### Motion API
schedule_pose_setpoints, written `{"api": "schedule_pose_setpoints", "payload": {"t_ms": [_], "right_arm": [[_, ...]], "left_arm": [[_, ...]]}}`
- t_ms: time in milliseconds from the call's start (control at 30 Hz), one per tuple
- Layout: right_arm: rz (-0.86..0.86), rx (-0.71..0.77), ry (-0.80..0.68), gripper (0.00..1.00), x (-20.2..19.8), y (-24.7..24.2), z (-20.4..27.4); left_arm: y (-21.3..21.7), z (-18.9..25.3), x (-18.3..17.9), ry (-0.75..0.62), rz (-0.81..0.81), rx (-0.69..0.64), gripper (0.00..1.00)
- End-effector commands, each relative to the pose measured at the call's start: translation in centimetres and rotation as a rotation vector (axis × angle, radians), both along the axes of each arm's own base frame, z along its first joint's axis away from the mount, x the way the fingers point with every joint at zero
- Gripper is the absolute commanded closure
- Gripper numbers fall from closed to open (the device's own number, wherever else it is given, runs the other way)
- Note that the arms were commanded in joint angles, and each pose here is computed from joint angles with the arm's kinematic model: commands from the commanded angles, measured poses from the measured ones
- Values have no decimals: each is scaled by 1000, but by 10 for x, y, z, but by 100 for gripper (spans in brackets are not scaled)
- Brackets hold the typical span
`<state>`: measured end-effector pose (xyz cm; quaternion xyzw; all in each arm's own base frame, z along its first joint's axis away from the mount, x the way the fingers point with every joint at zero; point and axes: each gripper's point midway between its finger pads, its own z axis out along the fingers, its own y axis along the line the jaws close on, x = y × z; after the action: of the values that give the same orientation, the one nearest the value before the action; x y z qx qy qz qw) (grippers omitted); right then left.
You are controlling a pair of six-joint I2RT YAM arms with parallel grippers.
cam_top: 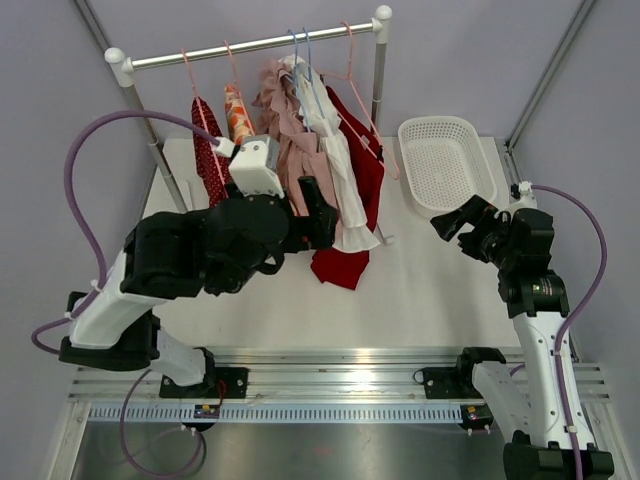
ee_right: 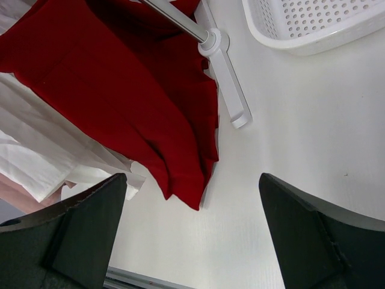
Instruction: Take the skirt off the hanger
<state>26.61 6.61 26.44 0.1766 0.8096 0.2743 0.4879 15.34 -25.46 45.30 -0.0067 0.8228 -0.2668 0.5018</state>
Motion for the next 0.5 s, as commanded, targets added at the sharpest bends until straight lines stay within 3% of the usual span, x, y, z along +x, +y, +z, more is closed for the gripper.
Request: {"api": "schedule_pose_setpoints", "payload": {"t_ms": [0, 67, 200, 300, 367, 467], "right_arm": [[9, 2, -79, 0, 3, 1, 28], [11, 5, -86, 1, 2, 2, 29], [16, 13, -101, 1, -2, 3, 32], [48, 8, -147, 1, -7, 8, 40], [41, 0, -165, 1, -10, 6, 45], [40, -16, -155, 1, -10, 5, 45]], "left_arm": [[-13, 10, 19, -161, -11, 224, 5], [-27, 21, 37, -248, -11, 287, 1], [-55, 45, 87, -314, 29, 189, 2], [-69, 49, 120, -417, 126, 307, 1], [-70, 48, 145, -424, 155, 340, 1], [-89, 42, 179, -399, 139, 263, 1]]}}
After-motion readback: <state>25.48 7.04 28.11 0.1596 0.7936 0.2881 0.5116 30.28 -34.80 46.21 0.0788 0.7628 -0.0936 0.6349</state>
